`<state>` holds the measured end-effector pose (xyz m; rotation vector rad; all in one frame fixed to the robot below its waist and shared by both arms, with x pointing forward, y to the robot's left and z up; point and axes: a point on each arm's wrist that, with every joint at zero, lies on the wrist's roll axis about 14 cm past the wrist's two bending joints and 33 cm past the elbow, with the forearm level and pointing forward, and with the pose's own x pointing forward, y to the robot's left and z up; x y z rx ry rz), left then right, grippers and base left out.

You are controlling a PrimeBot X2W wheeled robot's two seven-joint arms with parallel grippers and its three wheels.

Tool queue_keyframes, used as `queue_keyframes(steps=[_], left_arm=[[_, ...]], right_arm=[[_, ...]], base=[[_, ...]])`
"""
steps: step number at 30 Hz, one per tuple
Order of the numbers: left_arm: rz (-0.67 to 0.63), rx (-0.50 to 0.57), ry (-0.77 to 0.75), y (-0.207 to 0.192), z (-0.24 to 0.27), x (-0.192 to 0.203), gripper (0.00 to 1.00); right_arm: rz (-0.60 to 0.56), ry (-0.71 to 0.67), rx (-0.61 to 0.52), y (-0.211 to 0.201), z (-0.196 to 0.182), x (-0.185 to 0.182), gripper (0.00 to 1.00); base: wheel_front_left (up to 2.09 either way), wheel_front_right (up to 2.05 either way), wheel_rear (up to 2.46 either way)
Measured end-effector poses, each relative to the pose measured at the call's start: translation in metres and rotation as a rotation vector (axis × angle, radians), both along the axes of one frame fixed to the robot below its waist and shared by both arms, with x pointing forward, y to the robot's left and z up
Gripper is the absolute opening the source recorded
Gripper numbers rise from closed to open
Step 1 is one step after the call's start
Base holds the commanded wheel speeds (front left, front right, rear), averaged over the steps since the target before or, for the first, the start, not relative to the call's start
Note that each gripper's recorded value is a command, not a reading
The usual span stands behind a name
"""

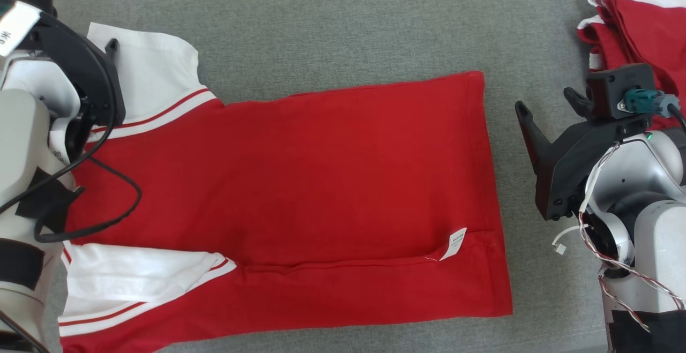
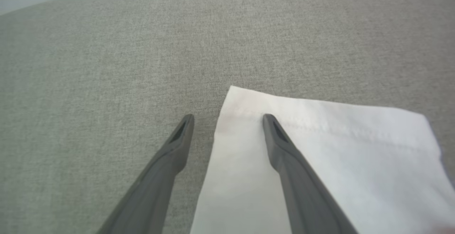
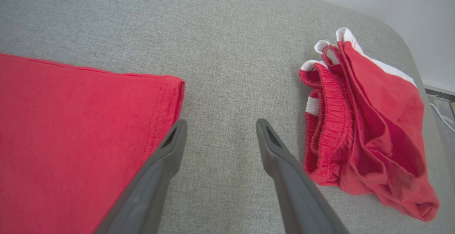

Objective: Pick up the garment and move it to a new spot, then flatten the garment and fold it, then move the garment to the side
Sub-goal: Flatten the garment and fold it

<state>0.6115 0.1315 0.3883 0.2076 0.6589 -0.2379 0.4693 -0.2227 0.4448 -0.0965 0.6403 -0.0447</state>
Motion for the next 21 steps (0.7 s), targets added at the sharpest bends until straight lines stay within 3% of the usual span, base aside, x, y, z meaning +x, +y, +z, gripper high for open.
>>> queue_keyframes(steps=[3,5,6,10,16,19,21], left_arm=[[0.005,-0.001,0.020,0.000,-0.006,-0.002,1.00],[0.014,-0.008,0.031,0.001,-0.009,-0.002,0.85],[0.017,-0.009,0.030,0.001,-0.008,-0.001,0.84],[0.037,0.003,0.023,0.008,-0.008,0.002,0.99],[0.054,-0.011,0.026,0.015,-0.007,0.007,0.91],[0.043,-0.027,0.026,0.005,-0.008,0.005,0.73],[0.031,-0.039,0.031,-0.001,-0.010,0.004,0.52]], right_arm=[[0.000,0.004,-0.002,-0.001,-0.001,-0.002,1.00],[0.000,0.006,-0.004,-0.001,0.000,-0.003,1.00],[0.001,0.006,-0.004,-0.001,0.000,-0.003,1.00],[0.005,0.010,-0.006,0.001,0.000,-0.004,1.00],[0.008,0.015,-0.008,0.001,0.000,-0.004,1.00],[0.010,0.010,-0.009,0.002,0.002,-0.003,1.00],[0.010,0.005,-0.009,0.002,0.003,-0.003,1.00]], base=[[0.00,0.00,0.00],[0.00,0.00,0.00],[0.00,0.00,0.00],[0.00,0.00,0.00],[0.00,0.00,0.00],[0.00,0.00,0.00],[0.00,0.00,0.00]])
